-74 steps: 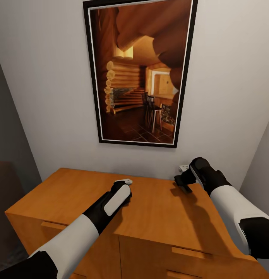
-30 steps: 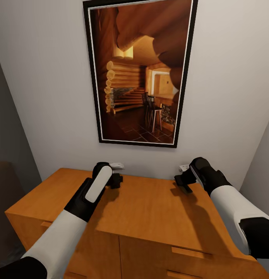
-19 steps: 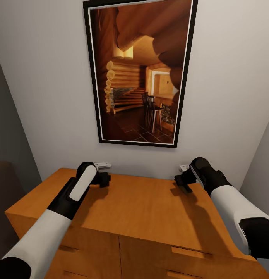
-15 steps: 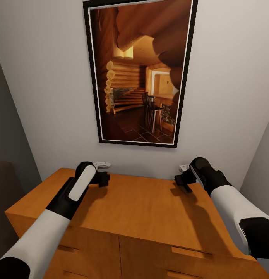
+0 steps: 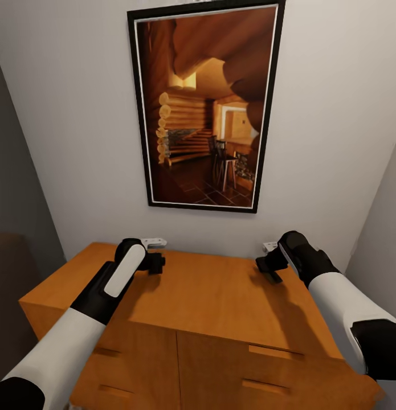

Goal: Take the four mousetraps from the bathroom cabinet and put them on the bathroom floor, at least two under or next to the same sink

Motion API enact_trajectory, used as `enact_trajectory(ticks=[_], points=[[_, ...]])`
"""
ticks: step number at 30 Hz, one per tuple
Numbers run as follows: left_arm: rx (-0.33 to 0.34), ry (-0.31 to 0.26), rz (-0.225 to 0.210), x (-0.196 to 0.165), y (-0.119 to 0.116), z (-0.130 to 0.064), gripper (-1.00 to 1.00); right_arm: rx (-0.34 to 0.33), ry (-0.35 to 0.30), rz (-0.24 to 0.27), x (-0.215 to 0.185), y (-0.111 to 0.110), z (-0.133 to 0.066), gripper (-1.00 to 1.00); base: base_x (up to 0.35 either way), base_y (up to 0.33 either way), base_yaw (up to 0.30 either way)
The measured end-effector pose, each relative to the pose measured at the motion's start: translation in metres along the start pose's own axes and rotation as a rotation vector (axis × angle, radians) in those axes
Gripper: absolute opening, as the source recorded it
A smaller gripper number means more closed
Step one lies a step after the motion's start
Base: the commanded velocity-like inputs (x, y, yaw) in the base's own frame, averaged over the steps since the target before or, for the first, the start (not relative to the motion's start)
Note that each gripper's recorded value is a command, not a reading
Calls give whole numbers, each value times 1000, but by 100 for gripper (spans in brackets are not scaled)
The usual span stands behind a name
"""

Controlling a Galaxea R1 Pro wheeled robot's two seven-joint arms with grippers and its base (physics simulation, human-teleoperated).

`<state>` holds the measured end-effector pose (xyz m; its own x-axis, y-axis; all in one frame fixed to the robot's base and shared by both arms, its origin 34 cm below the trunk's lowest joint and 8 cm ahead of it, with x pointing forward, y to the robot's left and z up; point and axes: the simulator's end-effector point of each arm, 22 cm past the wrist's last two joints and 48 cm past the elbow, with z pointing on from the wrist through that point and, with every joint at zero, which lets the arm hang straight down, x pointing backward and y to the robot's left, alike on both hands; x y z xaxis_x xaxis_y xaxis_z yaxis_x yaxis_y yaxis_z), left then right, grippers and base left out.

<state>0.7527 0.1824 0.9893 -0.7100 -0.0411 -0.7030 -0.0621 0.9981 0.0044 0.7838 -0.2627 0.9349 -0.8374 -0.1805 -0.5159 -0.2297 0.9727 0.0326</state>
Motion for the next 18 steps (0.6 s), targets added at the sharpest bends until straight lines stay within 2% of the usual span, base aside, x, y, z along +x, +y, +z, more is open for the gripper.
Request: enact_trajectory(ticks=[4,17,18], points=[[1,-1,3,0,-1,-1,-100,0,-1,2,0,-1,-1,-100,-140,0,0],[7,1,1,1,-2,-1,-100,2,0,5,1,-3,-1,-100,-7,0,0],[14,12,-3,3,-4,1,-100,18,-1,3,2,-9,0,-100,0,0,0]])
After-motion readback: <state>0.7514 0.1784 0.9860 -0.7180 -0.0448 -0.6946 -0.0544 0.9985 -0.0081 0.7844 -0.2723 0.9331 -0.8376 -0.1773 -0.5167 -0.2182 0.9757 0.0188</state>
